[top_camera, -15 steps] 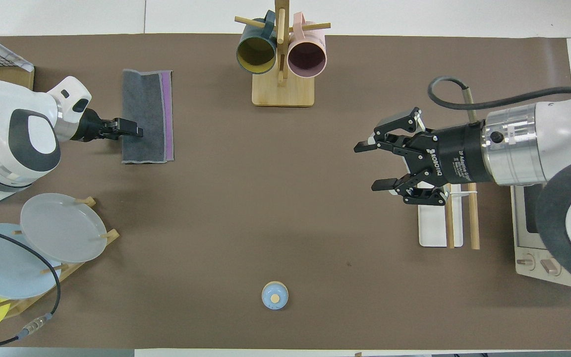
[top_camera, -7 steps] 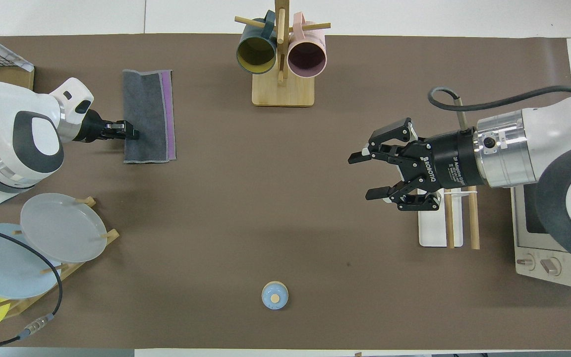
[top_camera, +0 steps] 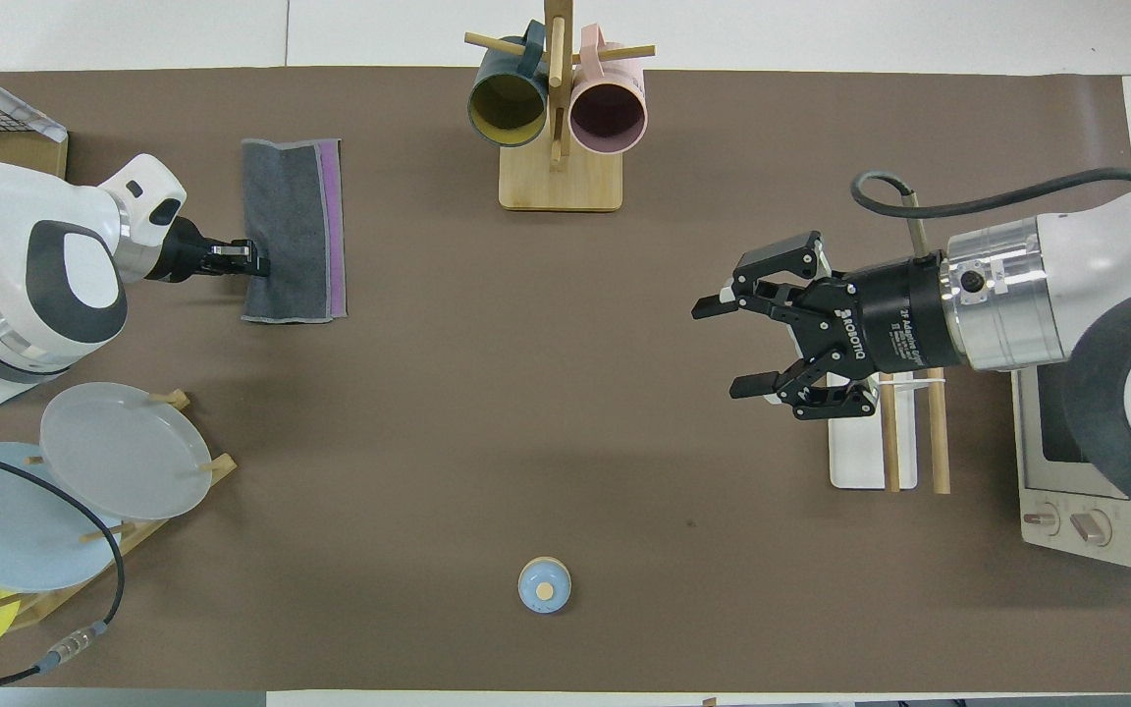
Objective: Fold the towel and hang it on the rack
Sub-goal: 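Grasp and lift the folded towel with the left gripper toward the right gripper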
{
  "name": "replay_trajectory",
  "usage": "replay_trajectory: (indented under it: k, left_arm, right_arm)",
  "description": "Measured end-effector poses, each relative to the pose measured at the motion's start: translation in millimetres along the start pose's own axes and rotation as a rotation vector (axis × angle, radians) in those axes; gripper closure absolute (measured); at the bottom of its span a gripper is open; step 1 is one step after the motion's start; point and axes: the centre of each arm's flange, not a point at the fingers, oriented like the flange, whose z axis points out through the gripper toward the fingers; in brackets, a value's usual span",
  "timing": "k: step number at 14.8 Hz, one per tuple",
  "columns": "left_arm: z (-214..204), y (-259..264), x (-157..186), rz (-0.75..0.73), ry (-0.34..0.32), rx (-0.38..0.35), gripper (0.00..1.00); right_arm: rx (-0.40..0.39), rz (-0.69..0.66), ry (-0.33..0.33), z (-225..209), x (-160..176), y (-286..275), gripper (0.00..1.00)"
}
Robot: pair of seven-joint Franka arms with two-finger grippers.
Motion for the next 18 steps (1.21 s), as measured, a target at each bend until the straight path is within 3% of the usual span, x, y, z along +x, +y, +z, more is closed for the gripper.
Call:
replay_trajectory:
  k: [4,8,18]
  left_arm:
    - [-26,20,16,-0.127,-0.009,-0.03,0.97]
    - [-75,82,32,-0.338,-0.025,-0.063,0.97]
    - [-168,247,-17,-1.125,-0.098,-0.113,0.97]
  right_arm:
    - [0.0,0.0,0.0,0,0,0,0.16]
    - [0.0,0.0,0.0,0,0,0,0.13]
    - [-0.003,-0.002,-0.002,2,-1,0,0.13]
